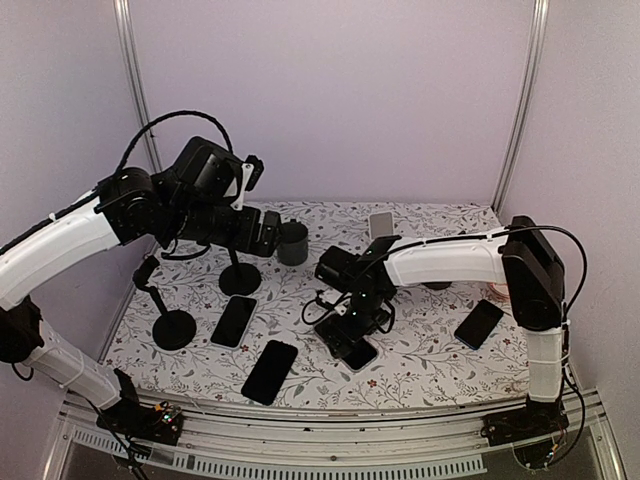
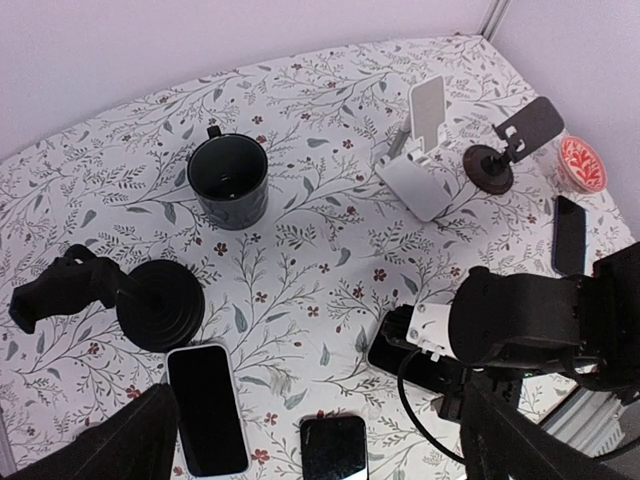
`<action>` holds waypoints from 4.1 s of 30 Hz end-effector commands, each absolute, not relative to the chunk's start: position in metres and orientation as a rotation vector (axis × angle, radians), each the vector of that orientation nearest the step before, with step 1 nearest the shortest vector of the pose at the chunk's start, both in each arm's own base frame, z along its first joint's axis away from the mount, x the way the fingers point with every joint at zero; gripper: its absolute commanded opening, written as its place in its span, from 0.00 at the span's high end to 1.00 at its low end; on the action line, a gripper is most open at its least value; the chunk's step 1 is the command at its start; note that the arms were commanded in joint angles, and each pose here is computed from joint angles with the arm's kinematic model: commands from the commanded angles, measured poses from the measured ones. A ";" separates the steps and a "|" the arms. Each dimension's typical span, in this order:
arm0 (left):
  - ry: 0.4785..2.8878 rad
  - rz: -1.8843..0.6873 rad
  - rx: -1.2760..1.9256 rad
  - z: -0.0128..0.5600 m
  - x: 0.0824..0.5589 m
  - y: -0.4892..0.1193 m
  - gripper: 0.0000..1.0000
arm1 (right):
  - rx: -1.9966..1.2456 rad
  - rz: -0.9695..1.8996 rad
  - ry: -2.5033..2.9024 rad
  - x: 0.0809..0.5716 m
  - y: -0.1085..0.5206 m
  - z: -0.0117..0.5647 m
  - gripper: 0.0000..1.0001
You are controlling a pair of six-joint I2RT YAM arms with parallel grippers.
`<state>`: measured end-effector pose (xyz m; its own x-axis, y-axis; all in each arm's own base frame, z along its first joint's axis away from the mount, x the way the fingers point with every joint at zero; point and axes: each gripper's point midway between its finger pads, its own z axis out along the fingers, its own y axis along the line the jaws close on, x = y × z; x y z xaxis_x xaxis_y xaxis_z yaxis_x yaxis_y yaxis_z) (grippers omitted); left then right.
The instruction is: Place the phone on the phone stand
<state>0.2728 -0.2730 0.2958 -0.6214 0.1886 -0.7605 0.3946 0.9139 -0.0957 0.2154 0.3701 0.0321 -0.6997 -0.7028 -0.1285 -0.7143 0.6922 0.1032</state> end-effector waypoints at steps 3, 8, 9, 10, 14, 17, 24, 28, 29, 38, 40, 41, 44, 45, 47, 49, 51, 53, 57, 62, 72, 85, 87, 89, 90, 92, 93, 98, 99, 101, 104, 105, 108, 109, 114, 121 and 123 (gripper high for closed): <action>2.247 -0.351 0.390 0.295 0.276 -0.274 0.01 | -1.241 0.139 2.802 0.212 0.369 0.025 0.01; 2.255 -0.361 0.385 0.293 0.274 -0.274 0.01 | -1.250 0.057 2.815 0.210 0.364 0.016 0.01; 2.256 -0.362 0.388 0.293 0.274 -0.274 0.01 | -1.255 0.041 2.813 0.209 0.363 0.015 0.01; 2.256 -0.364 0.388 0.293 0.274 -0.274 0.01 | -1.260 0.024 2.812 0.209 0.363 0.013 0.01; 2.251 -0.363 0.392 0.294 0.273 -0.273 0.01 | -1.275 -0.025 2.816 0.206 0.361 0.008 0.01; 2.249 -0.368 0.388 0.296 0.273 -0.272 0.01 | -1.285 -0.064 2.817 0.205 0.360 0.005 0.02; 2.269 -0.381 0.381 0.288 0.269 -0.272 0.01 | -1.250 -0.023 2.833 0.201 0.360 0.008 0.24; 2.281 -0.412 0.364 0.280 0.265 -0.271 0.01 | -1.214 -0.006 2.831 0.199 0.356 0.012 0.36; 2.284 -0.429 0.361 0.279 0.263 -0.271 0.01 | -1.197 0.000 2.828 0.199 0.355 0.014 0.38; 2.331 -0.509 0.347 0.255 0.254 -0.279 0.01 | -1.046 0.154 2.719 0.206 0.359 0.054 0.53; 2.339 -0.532 0.346 0.252 0.254 -0.283 0.01 | -1.009 0.201 2.690 0.207 0.361 0.065 0.54; 2.344 -0.547 0.348 0.250 0.253 -0.286 0.01 | -0.996 0.232 2.676 0.207 0.363 0.070 0.55; 2.358 -0.582 0.348 0.245 0.253 -0.293 0.01 | -0.950 0.298 2.629 0.208 0.365 0.088 0.57; 2.362 -0.591 0.345 0.244 0.253 -0.295 0.01 | -0.939 0.319 2.615 0.208 0.365 0.093 0.58; 2.364 -0.613 0.338 0.241 0.253 -0.298 0.01 | -0.916 0.349 2.584 0.210 0.365 0.102 0.58; 2.364 -0.644 0.336 0.238 0.252 -0.303 0.01 | -0.898 0.390 2.555 0.209 0.366 0.111 0.59; 2.360 -0.688 0.339 0.238 0.250 -0.308 0.02 | -0.881 0.420 2.520 0.210 0.366 0.120 0.59; 2.356 -0.732 0.345 0.238 0.249 -0.314 0.02 | -0.863 0.467 2.478 0.210 0.367 0.131 0.59; 2.338 -0.834 0.356 0.239 0.245 -0.328 0.05 | -0.821 0.571 2.398 0.208 0.368 0.149 0.60; 2.304 -0.963 0.392 0.244 0.242 -0.348 0.07 | -0.778 0.629 2.308 0.210 0.367 0.172 0.61; 2.282 -1.066 0.478 0.241 0.241 -0.373 0.16 | -0.676 0.669 2.160 0.220 0.360 0.215 0.60; 2.216 -1.182 0.518 0.245 0.251 -0.398 0.34 | -0.688 0.674 2.122 0.222 0.362 0.230 0.60; 2.198 -1.209 0.516 0.247 0.254 -0.402 0.38 | -0.690 0.670 2.124 0.222 0.362 0.229 0.60; 2.184 -1.242 0.519 0.248 0.256 -0.407 0.44 | -0.690 0.663 2.129 0.222 0.361 0.229 0.60; 2.181 -1.259 0.524 0.247 0.258 -0.410 0.48 | -0.686 0.661 2.135 0.222 0.361 0.228 0.60; 2.175 -1.297 0.543 0.246 0.257 -0.417 0.54 | -0.677 0.665 2.137 0.222 0.361 0.229 0.60; 2.176 -1.311 0.551 0.245 0.257 -0.420 0.59 | -0.670 0.667 2.137 0.222 0.360 0.230 0.60; 2.156 -1.368 0.589 0.249 0.254 -0.429 0.87 | -0.652 0.665 2.140 0.221 0.359 0.232 0.57; 2.144 -1.371 0.592 0.253 0.253 -0.429 0.94 | -0.655 0.673 2.145 0.220 0.359 0.231 0.50; 2.121 -1.365 0.594 0.260 0.253 -0.425 1.00 | -0.676 0.698 2.163 0.214 0.360 0.228 0.26; 2.094 -1.330 0.625 0.270 0.248 -0.416 1.00 | -0.685 0.771 2.158 0.202 0.356 0.238 0.00; 2.096 -1.314 0.642 0.271 0.245 -0.412 1.00 | -0.684 0.783 2.154 0.200 0.353 0.239 0.01; 2.083 -1.260 0.728 0.270 0.233 -0.398 1.00 | -0.648 0.885 2.128 0.196 0.338 0.258 0.01; 2.066 -1.251 0.765 0.271 0.227 -0.394 1.00 | -0.633 0.933 2.123 0.196 0.334 0.264 0.01; 1.886 -1.289 1.032 0.286 0.183 -0.373 1.00 | -0.739 1.166 2.014 0.177 0.335 0.290 0.10; 1.770 -1.344 1.307 0.285 0.140 -0.358 1.00 | -1.031 1.336 1.923 0.152 0.368 0.305 0.28; 1.757 -1.343 1.348 0.283 0.135 -0.356 1.00 | -1.083 1.385 1.894 0.148 0.376 0.310 0.31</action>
<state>0.1549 -0.3620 0.2787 -0.4558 0.3436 -0.8211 0.8891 0.1331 -0.4378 0.1697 0.3572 0.2847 -0.5902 -0.2409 -0.7704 -0.7937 0.3469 0.4996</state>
